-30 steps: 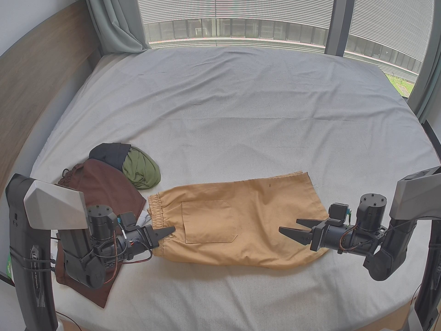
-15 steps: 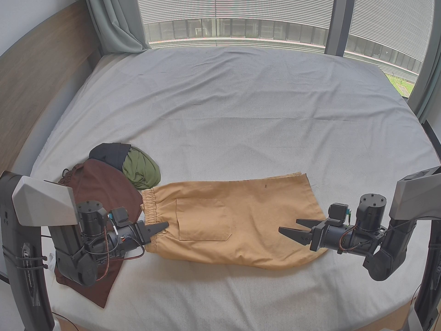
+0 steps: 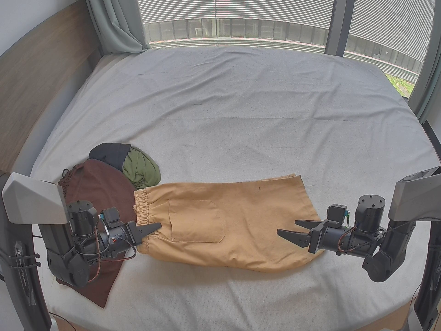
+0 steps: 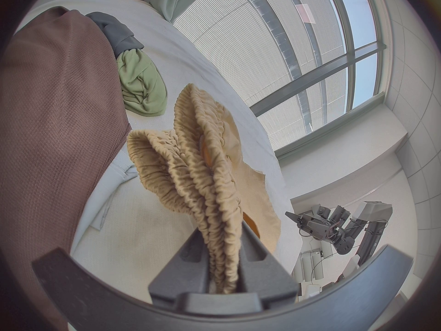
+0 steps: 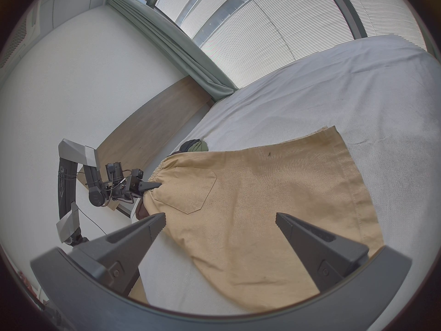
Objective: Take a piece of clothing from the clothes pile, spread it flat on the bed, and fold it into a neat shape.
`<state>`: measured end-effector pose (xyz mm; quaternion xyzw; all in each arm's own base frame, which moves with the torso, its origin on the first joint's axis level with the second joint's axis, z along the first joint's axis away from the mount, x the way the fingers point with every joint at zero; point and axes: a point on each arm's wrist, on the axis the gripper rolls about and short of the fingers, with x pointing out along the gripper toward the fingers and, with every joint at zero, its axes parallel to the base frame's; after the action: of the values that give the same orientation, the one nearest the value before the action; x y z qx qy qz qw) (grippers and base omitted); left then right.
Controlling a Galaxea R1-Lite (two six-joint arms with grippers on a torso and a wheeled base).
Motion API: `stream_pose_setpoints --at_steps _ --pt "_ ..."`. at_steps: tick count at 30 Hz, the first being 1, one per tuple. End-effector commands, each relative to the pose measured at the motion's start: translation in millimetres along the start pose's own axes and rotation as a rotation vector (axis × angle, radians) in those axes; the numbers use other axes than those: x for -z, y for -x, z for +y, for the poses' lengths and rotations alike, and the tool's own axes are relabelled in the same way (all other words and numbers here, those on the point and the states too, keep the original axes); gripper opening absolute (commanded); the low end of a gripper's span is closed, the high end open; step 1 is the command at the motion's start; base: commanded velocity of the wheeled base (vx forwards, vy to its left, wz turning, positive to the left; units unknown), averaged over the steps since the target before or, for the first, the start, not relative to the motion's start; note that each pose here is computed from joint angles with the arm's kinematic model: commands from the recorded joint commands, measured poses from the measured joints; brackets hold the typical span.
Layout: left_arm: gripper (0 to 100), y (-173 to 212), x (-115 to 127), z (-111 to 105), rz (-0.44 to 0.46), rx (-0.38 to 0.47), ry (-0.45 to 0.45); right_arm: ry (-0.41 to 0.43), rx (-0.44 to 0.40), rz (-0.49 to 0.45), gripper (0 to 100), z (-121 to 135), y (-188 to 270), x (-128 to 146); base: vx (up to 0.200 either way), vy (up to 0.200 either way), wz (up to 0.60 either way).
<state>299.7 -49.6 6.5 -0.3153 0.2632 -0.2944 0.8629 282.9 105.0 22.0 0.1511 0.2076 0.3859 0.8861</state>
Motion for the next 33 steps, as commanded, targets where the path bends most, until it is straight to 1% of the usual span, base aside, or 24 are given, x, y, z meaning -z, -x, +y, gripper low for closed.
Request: stream_pose_setpoints --at_steps 1,5,10,17,33 --pt "0 8 -3 -3 -0.011 -0.001 0.000 -0.001 -0.001 0.001 100 0 0 0 0.000 0.000 0.00" --pt "0 13 -4 -2 -0.019 -0.011 0.005 0.000 -0.002 0.002 100 0 -1 1 0.000 0.000 0.00" --pt "0 22 -5 -5 -0.013 0.001 0.008 0.003 -0.002 0.002 100 0 -1 1 0.000 0.000 0.00" --pt "0 35 -9 1 -0.025 -0.006 0.021 0.006 -0.008 0.002 100 2 -1 0 0.000 0.000 0.00" --pt "0 48 -14 7 -0.040 -0.015 0.009 0.009 -0.016 0.003 100 5 -1 0 0.000 0.000 0.00"
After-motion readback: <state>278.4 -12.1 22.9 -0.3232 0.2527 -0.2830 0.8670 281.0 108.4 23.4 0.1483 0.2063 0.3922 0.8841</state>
